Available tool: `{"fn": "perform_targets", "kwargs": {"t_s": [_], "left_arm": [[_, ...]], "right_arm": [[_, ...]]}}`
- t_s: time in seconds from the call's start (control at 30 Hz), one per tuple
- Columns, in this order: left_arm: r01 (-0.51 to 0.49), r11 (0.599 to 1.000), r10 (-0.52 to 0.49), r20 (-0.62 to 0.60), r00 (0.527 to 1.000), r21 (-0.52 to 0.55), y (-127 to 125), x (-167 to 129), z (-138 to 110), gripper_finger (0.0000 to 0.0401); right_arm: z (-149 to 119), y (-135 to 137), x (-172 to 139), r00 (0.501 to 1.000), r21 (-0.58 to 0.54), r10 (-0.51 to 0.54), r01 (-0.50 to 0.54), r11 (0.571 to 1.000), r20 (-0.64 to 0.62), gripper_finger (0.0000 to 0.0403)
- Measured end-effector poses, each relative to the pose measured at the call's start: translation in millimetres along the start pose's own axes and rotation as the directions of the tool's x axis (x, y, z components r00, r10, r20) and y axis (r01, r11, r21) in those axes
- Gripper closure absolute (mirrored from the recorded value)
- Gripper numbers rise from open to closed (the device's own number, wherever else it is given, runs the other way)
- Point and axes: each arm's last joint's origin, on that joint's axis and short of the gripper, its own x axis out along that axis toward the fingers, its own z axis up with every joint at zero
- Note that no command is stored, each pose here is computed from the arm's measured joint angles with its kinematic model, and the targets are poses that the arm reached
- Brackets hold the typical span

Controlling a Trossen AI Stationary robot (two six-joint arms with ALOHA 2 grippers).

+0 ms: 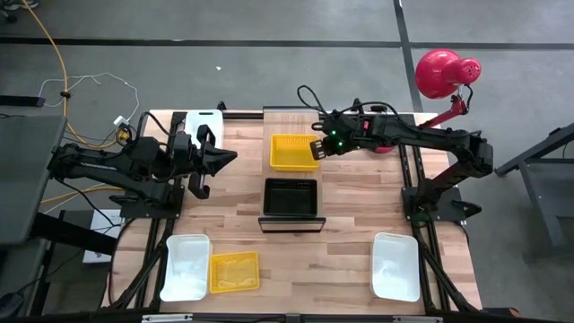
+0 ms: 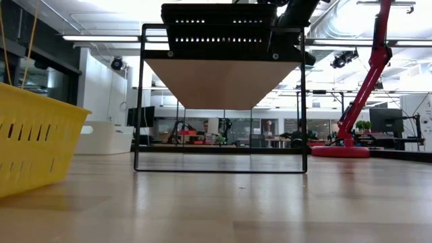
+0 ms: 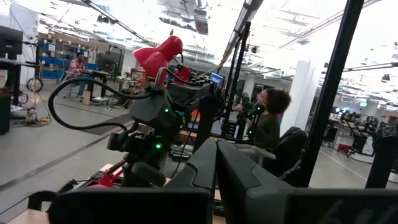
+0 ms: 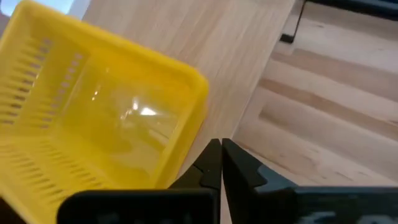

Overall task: Stack baskets on shelf by color
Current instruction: Stack the yellow bin on top of the yellow bins on the shelf

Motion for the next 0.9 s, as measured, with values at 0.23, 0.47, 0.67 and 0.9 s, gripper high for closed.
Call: {"fn": "perform_targets", "kwargs": {"t_s": [0.23, 0.47, 0.67, 0.9], "left_arm": [[-0.016, 1.000, 0.016, 0.003, 1.000, 0.000, 0, 0, 0, 0.0401], [-0.021, 1.000, 0.021, 0.002, 1.000, -0.003, 1, 0, 0, 0.0401], [-0.027, 0.999, 0.026, -0.042, 0.999, -0.030, 1, 0, -4, 0.0401], [-0.028, 0.999, 0.026, -0.049, 0.998, -0.042, 1, 0, -5, 0.0401]], "right_arm": [[-1, -1, -1, 1.000, -0.084, -0.005, 0.004, 0.996, -0.008, 0.0402], [-10, -17, -33, 0.997, -0.235, -0.077, 0.068, 0.970, -0.027, 0.0403], [-30, -13, -77, 0.999, -0.379, 0.032, -0.025, 0.925, 0.012, 0.0403], [-56, -4, -114, 0.984, -0.464, 0.176, -0.138, 0.875, 0.039, 0.0403]]}}
